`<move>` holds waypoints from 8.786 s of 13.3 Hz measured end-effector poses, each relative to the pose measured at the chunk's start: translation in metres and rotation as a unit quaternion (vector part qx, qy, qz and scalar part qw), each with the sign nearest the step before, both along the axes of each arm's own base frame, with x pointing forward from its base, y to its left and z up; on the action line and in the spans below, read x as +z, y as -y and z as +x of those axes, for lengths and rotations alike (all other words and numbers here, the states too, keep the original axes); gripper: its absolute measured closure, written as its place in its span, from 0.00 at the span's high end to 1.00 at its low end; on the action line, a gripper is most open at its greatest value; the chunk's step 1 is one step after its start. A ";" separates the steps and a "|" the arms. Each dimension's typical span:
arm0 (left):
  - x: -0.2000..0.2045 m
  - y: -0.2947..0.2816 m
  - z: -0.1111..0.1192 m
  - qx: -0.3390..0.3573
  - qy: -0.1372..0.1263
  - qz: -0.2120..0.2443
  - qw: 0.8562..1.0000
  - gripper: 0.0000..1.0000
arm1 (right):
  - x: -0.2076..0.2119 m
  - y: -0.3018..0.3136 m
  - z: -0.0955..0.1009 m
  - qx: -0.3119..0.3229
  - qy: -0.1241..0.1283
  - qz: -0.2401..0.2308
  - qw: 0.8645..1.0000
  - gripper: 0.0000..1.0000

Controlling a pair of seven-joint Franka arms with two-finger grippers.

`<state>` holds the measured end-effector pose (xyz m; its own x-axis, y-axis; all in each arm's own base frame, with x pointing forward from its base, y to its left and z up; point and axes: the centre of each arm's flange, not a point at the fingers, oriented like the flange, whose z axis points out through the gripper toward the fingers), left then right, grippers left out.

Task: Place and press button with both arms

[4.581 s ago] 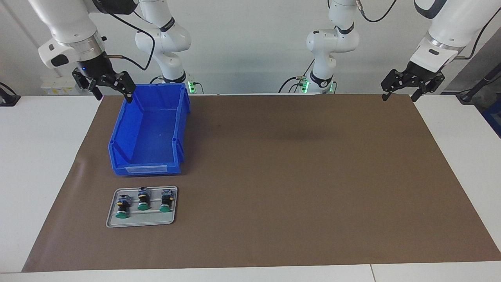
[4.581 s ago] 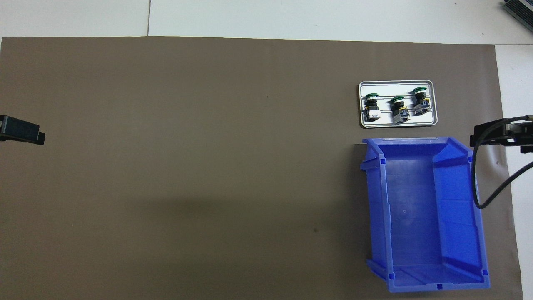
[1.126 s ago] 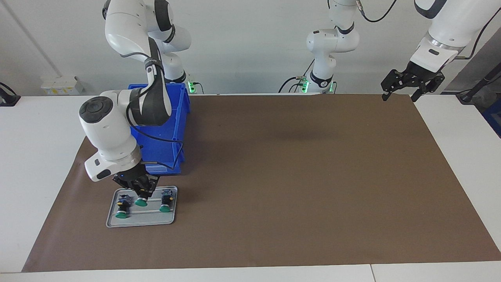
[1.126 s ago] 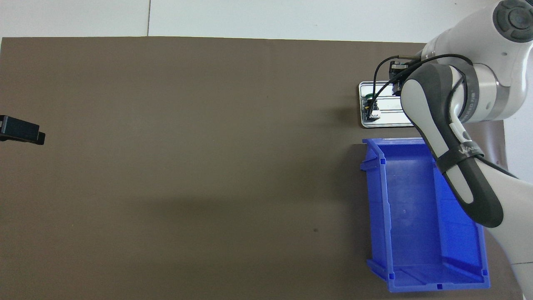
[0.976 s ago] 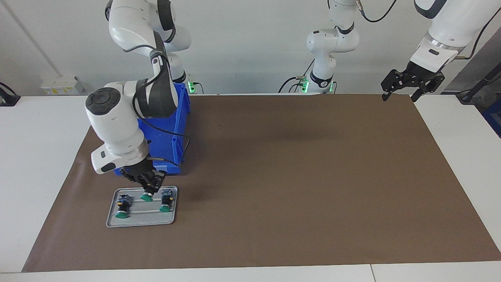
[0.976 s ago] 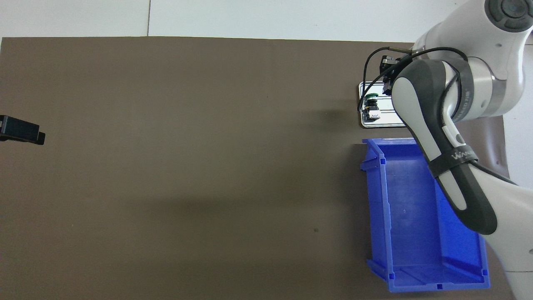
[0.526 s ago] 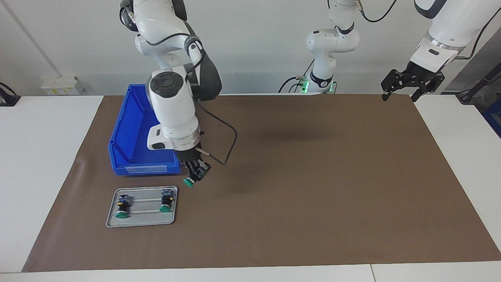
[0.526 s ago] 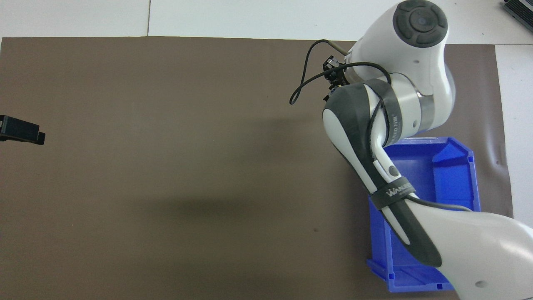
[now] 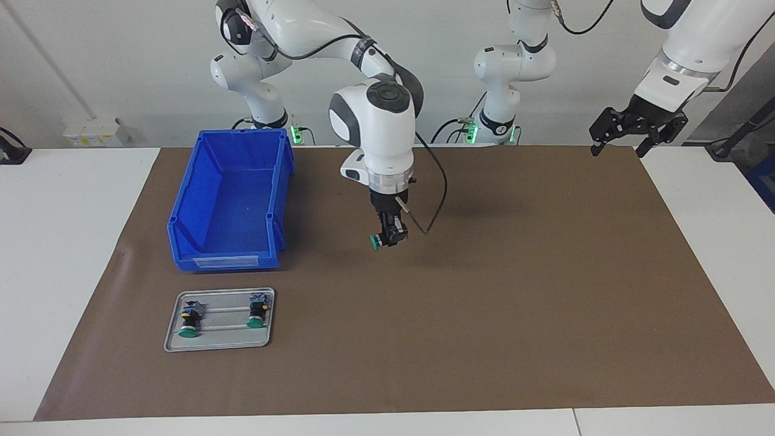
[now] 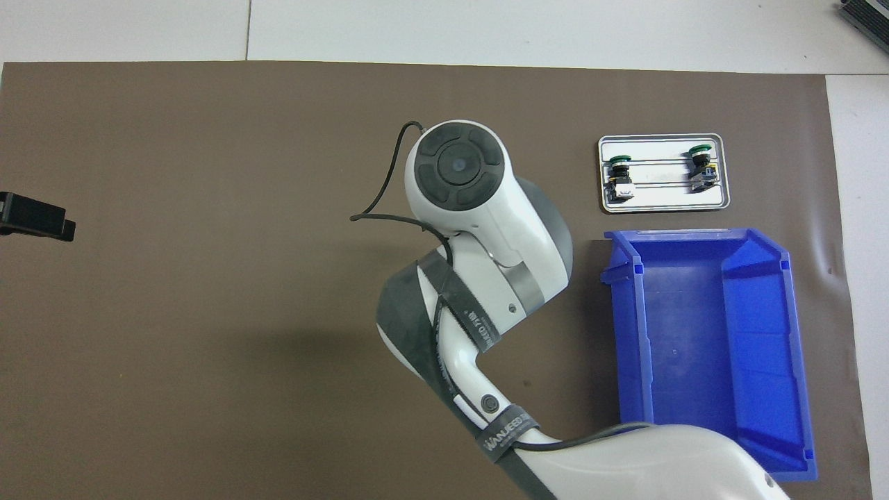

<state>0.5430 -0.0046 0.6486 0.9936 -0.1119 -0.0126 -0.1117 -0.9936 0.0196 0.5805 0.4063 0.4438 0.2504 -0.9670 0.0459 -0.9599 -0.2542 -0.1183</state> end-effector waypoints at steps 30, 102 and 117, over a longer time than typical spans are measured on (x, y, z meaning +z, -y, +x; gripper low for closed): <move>0.000 0.000 0.000 0.000 0.000 0.000 1.000 1.00 | 0.011 0.072 -0.016 -0.005 0.058 -0.033 0.998 1.00; -0.037 0.168 -0.027 -0.270 0.058 -0.003 0.961 1.00 | 0.212 0.427 -0.056 0.559 -0.096 -0.035 0.823 1.00; -0.194 0.311 -0.102 -0.608 0.035 -0.020 0.793 0.93 | 0.212 0.427 -0.056 0.559 -0.096 -0.035 0.823 1.00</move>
